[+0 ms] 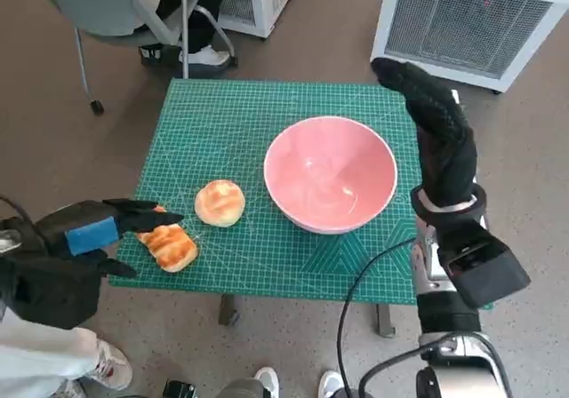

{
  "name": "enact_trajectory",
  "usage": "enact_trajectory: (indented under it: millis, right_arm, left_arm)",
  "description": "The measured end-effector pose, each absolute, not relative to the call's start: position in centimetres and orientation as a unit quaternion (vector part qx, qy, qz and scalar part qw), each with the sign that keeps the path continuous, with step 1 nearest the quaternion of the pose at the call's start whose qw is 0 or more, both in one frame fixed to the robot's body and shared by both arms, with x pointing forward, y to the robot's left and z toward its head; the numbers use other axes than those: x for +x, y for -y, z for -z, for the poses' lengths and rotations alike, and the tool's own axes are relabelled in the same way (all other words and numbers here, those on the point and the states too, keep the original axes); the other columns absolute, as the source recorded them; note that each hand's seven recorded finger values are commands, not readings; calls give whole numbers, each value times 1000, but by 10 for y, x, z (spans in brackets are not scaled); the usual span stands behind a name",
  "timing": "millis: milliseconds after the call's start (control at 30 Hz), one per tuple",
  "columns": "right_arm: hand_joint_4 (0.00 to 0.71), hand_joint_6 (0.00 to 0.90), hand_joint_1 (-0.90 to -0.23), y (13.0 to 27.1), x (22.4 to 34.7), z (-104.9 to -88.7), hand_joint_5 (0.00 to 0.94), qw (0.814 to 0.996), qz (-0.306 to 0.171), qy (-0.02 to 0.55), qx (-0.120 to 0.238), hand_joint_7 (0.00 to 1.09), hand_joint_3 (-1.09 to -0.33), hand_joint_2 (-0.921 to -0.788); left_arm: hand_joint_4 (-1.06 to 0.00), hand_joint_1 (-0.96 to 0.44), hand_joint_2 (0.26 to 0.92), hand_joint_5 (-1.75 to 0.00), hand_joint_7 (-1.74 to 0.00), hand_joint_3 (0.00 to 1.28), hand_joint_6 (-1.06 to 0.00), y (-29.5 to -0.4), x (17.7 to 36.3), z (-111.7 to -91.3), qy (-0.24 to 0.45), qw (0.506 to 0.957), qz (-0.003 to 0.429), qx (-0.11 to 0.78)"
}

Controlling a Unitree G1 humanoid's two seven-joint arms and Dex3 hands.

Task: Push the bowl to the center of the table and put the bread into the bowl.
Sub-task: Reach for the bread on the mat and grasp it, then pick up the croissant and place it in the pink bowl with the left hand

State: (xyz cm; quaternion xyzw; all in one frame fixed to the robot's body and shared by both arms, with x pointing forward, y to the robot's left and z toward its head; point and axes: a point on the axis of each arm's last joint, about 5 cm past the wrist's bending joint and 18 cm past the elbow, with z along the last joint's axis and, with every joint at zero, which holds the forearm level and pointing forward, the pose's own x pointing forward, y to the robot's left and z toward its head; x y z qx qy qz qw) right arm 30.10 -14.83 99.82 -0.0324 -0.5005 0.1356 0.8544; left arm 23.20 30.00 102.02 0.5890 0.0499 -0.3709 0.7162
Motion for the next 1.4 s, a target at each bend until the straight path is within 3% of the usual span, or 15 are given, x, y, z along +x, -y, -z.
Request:
enact_trajectory:
  millis: [500,633,867,900,933,967,1000,1033,1167,1400]
  right_arm:
    - [343,-1,-566,151,300,-993,21,859,-141,492,-23,744,-814,-921]
    - [342,-1,-565,151,300,-993,21,860,-143,490,-24,743,-812,-921]
    - [341,-1,-567,151,300,-992,21,861,-146,486,-25,741,-814,-921]
    - [341,-1,-568,151,300,-992,21,862,-146,486,-25,741,-813,-921]
    - [340,-1,-568,151,300,-992,21,862,-147,485,-25,741,-813,-921]
    - [340,-1,-569,151,300,-992,21,862,-147,484,-25,740,-811,-921]
    - [340,-1,-571,151,300,-992,21,863,-147,483,-24,740,-809,-921]
    - [340,-1,-573,151,300,-992,21,863,-147,482,-24,740,-807,-921]
    - [339,-1,-575,151,300,-992,20,864,-148,481,-24,739,-807,-921]
    - [337,-1,-575,151,299,-991,20,866,-149,476,-23,737,-802,-921]
  left_arm:
    - [-275,-111,841,-18,-5,11,-411,-291,250,-988,-60,709,389,585]
    - [-346,-86,880,-42,-23,26,-449,-288,254,-980,-54,713,389,581]
    - [-593,-56,918,-101,-98,141,-618,-287,262,-972,-42,712,374,592]
    - [-655,-159,919,-137,-596,196,-550,-286,262,-971,-41,711,371,595]
    - [-676,-196,920,-152,-780,222,-519,-287,263,-970,-38,712,368,597]
    - [-650,-180,920,-396,-1023,242,-484,-287,264,-969,-36,713,365,598]
    - [-576,-115,920,-741,-1172,251,-460,-287,264,-969,-32,713,361,600]
    - [-540,-74,921,-939,-1252,240,-474,-287,265,-968,-30,713,358,602]
    - [-507,-20,921,-1213,-1295,203,-528,-287,264,-963,-13,719,346,603]
    - [-470,-2,920,-1410,-1153,171,-621,-287,263,-962,3,721,340,604]
